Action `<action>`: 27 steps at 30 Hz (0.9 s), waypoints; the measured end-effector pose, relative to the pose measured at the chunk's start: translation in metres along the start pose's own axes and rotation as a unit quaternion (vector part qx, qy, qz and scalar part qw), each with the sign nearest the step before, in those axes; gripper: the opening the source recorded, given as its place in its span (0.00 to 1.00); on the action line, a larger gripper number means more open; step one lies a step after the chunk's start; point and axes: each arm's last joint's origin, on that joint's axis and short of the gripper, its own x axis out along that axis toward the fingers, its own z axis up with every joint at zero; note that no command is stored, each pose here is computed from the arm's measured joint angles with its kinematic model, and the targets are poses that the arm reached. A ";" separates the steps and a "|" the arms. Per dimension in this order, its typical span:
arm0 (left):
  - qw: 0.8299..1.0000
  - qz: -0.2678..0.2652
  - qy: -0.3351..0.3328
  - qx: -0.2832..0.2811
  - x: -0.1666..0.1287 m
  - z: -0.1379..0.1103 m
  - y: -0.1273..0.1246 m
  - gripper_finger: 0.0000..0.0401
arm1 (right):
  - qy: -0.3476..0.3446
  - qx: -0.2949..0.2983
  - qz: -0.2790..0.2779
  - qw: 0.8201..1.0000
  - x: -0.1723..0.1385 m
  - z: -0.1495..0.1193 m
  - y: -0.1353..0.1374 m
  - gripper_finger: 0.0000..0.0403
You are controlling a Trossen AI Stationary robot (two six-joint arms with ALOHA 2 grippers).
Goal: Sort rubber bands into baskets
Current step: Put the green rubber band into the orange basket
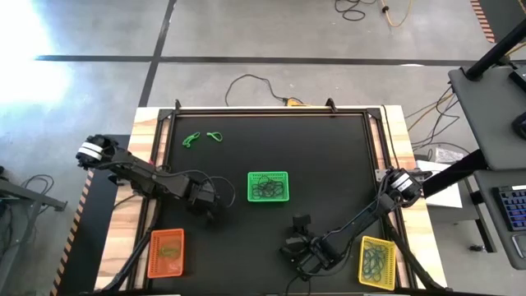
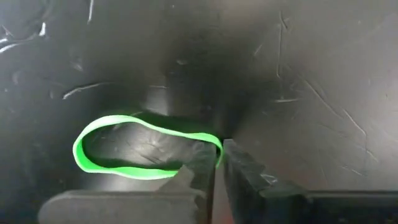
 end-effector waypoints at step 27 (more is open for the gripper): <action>0.992 -0.064 0.109 -0.002 -0.090 -0.114 -0.095 0.00 | 0.003 0.000 -0.001 1.000 0.000 -0.001 0.000 0.51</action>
